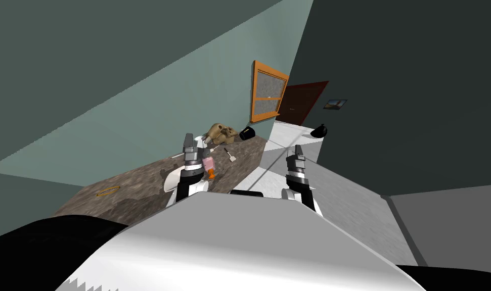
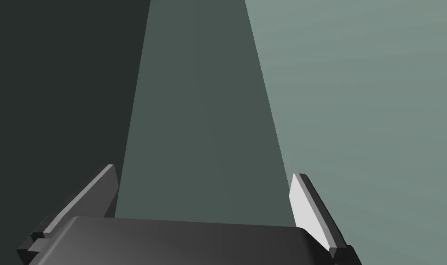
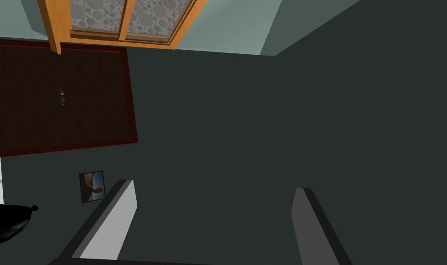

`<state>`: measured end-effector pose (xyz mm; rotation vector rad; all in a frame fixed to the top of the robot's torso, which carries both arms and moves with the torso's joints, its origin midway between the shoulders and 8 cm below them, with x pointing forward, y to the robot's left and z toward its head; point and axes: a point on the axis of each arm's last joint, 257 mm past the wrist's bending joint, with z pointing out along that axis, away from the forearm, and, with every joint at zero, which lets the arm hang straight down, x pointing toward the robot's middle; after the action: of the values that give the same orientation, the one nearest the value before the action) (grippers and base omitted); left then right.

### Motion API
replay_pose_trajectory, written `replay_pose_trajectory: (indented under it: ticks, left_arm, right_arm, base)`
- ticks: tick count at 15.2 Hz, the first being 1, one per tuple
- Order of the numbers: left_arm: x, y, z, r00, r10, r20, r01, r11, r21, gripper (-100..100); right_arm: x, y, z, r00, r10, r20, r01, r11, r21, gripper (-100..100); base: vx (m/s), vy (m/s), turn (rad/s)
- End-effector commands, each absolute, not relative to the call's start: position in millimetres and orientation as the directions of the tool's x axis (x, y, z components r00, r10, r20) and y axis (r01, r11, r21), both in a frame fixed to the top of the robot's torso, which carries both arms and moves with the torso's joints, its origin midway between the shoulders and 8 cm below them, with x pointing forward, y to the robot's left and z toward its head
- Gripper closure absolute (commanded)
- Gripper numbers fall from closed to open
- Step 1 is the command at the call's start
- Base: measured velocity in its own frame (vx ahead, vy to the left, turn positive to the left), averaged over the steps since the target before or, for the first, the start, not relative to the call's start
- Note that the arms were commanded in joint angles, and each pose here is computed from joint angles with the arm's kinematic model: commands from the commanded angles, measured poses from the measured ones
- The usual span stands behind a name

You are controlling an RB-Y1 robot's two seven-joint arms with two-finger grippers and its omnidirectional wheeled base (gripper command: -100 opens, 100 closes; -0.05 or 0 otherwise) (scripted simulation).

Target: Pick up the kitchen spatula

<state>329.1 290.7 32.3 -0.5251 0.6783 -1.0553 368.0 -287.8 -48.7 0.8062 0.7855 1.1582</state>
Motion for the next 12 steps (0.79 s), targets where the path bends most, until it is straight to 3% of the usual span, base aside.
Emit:
replay_pose_trajectory:
  ticks: [1,12]
  left_arm:
    - [334,289,28,0.310,-0.909,-0.278,0.596,0.414,-0.688,-100]
    - [382,300,-27,0.209,-0.882,-0.421,0.430,0.470,-0.771,-100]
  right_arm:
    - [368,-288,-49,0.216,0.970,-0.112,-0.463,0.203,0.863,0]
    - [368,-288,-49,0.216,0.970,-0.112,-0.463,0.203,0.863,0]
  base:
    - [0.002,-0.006,-0.013]
    - [0.013,-0.028,-0.040]
